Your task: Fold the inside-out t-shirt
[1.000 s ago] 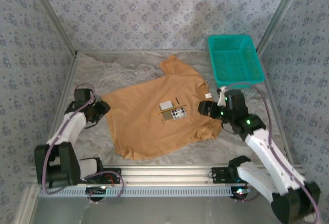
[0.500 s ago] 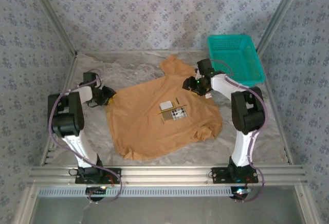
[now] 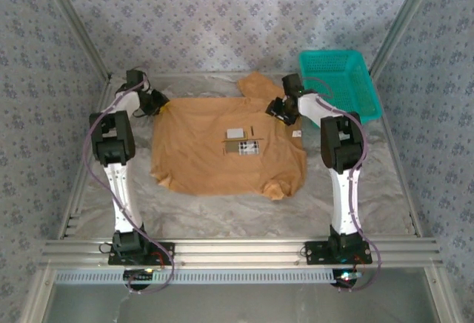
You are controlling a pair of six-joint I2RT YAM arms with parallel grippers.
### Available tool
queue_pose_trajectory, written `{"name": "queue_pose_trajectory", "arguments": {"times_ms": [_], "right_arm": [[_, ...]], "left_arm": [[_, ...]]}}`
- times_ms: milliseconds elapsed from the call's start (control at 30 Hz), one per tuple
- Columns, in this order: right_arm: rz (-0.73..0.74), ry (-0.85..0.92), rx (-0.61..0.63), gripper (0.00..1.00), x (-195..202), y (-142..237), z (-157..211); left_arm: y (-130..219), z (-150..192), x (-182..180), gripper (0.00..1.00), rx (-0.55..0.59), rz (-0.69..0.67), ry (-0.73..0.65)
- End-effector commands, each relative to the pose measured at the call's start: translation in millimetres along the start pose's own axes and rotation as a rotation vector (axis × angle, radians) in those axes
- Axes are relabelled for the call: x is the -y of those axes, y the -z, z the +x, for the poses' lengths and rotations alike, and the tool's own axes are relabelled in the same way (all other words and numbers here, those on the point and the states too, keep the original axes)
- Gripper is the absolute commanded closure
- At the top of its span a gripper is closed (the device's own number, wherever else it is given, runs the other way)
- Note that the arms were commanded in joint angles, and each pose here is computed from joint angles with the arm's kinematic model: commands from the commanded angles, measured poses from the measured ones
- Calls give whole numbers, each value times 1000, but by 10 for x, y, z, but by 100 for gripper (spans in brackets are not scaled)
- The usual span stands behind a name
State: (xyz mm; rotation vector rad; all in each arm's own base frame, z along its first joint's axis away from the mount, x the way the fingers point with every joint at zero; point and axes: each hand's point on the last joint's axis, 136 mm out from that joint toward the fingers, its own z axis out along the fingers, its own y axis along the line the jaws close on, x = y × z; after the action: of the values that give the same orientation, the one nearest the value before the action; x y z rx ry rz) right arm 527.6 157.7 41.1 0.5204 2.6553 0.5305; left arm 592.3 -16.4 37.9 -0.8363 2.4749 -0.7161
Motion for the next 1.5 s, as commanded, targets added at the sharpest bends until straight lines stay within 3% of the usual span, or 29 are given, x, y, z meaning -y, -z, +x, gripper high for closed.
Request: {"name": "queue_pose_trajectory", "arguments": {"times_ms": [0,133,233,367,433,500,667,867,1200,1333,1467], "right_arm": [[67,4,27,46,84,51,-222],[7,123,24,46,-367,397,-193],[-24,214,8,46,-657,670,114],[-61,263,-44,47,-767,867,640],[-75,276,-64,54,-781,912,854],[-87,295,-88,58,-809,935,1063],[-87,345,-133,60,-880,823,1440],[-28,329,-189,62,-651,539,1622],[93,218,-226,63,64,276,1502],[133,191,-220,66,270,238,1424],[178,160,-247,76,486,188,1429]], "left_arm": [[214,-53,41,74,-6,-79,-71],[998,115,519,65,67,-118,-238],[1388,790,636,63,44,-178,-367],[1634,1704,357,66,-34,-292,-473],[1724,1987,119,73,-68,-362,-493],[1802,2207,-79,79,-97,-418,-517],[1840,2618,-401,76,-199,-508,-607],[1724,2828,-771,72,-355,-644,-630],[1586,2747,-1137,67,-401,-818,-631],[1642,2643,-1304,77,-400,-891,-625],[1789,2482,-1381,78,-369,-927,-610]]}}
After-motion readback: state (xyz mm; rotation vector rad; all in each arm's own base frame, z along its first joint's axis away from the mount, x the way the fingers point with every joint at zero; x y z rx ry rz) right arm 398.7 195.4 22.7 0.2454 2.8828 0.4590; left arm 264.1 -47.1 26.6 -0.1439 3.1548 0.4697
